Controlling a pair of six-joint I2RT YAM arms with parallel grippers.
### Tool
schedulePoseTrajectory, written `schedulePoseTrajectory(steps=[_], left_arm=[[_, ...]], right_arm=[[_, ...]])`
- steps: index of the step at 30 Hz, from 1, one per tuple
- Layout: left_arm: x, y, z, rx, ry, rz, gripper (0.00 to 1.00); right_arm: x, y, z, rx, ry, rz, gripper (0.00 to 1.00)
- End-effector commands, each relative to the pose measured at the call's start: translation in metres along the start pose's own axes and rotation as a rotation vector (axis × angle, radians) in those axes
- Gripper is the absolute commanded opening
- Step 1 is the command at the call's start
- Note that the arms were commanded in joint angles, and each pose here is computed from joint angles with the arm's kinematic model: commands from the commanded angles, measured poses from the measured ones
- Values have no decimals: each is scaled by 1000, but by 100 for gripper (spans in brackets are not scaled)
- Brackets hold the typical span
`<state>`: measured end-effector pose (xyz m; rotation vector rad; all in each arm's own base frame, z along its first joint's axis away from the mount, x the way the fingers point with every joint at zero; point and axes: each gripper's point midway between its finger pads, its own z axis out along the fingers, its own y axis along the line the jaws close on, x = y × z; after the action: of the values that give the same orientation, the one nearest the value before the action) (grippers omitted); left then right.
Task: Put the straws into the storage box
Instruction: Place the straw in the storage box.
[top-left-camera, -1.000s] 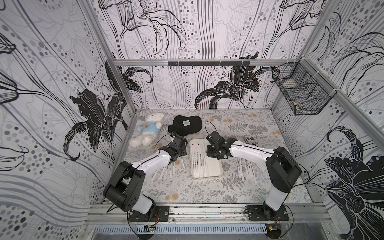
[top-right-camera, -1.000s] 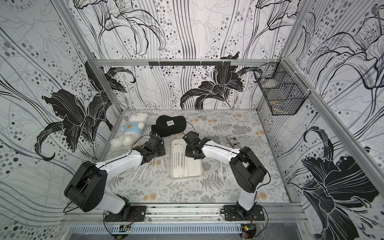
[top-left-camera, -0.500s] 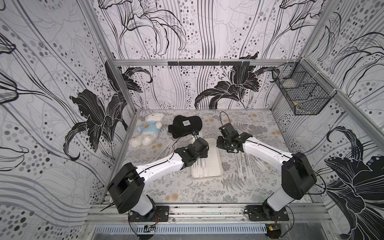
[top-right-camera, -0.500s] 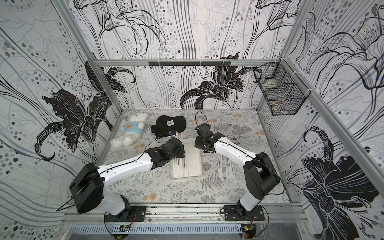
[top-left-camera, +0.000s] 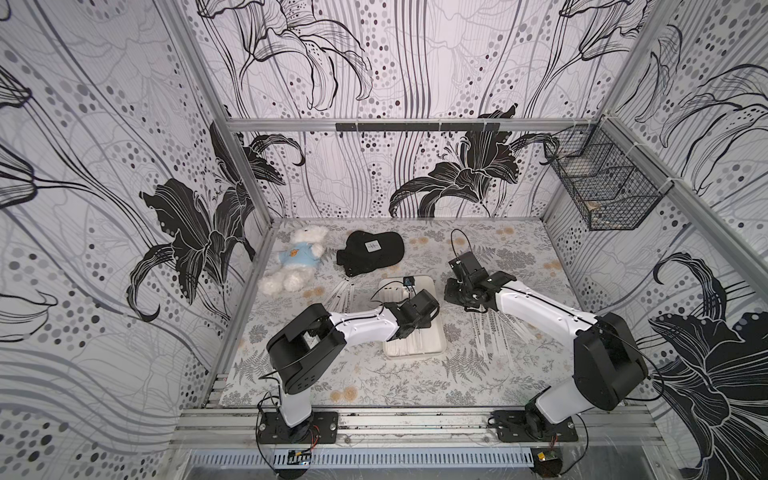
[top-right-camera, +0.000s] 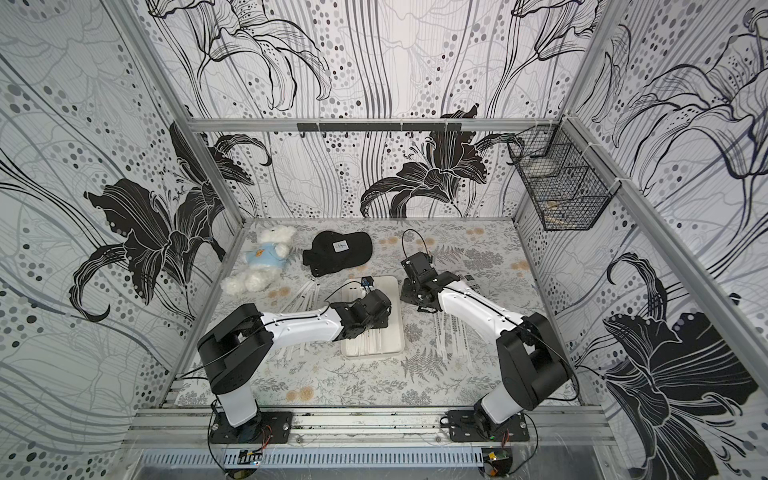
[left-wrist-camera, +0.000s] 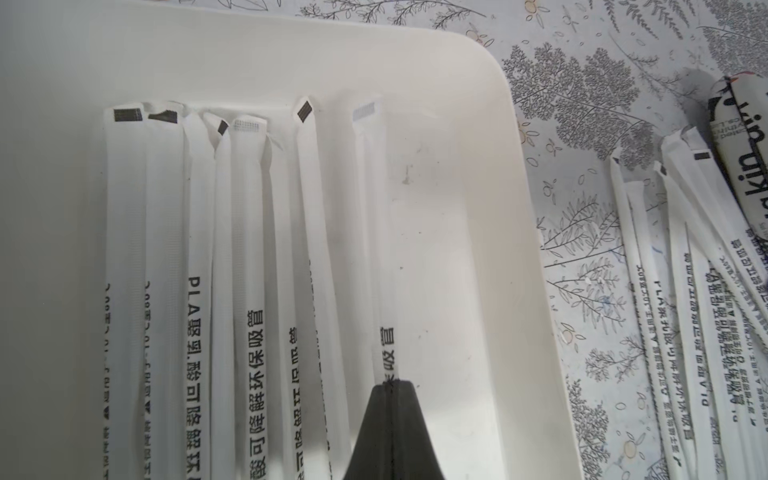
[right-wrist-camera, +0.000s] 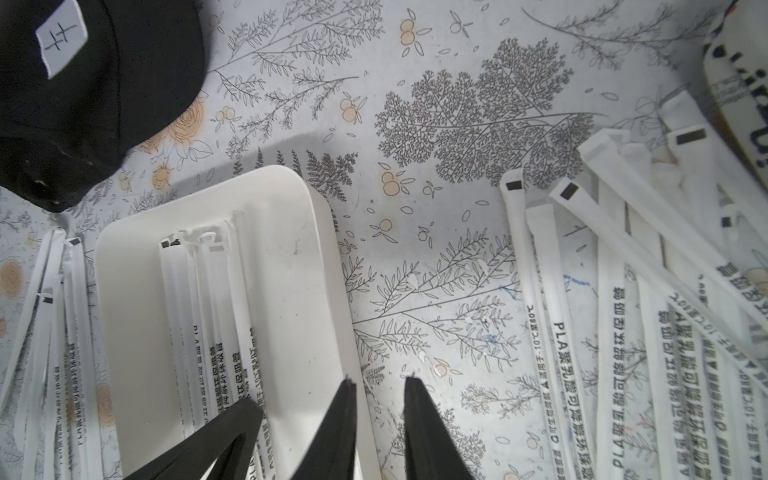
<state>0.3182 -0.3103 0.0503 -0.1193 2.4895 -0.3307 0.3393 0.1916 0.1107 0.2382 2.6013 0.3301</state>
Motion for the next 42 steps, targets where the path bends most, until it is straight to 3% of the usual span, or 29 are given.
schedulePoseTrajectory(steps=[1,11,31,37,42], left_arm=[[3,4,8,-24,-23,-6,0],[12,10,21,-65,3,27,4],[-1,2,11,-53,-14,20,21],[-17,-9,-3,-21,-38,15,24],[-50,-14,-46,7,-124,2,31]], right_arm=[[1,-2,-2,-4,-2,-11,24],[3,-2,1,-8,5,-3,24],[3,-4,3,2,15,-25,24],[-2,-24,0,35,16,-17,24],[12,-68,-3,114,71,-41,24]])
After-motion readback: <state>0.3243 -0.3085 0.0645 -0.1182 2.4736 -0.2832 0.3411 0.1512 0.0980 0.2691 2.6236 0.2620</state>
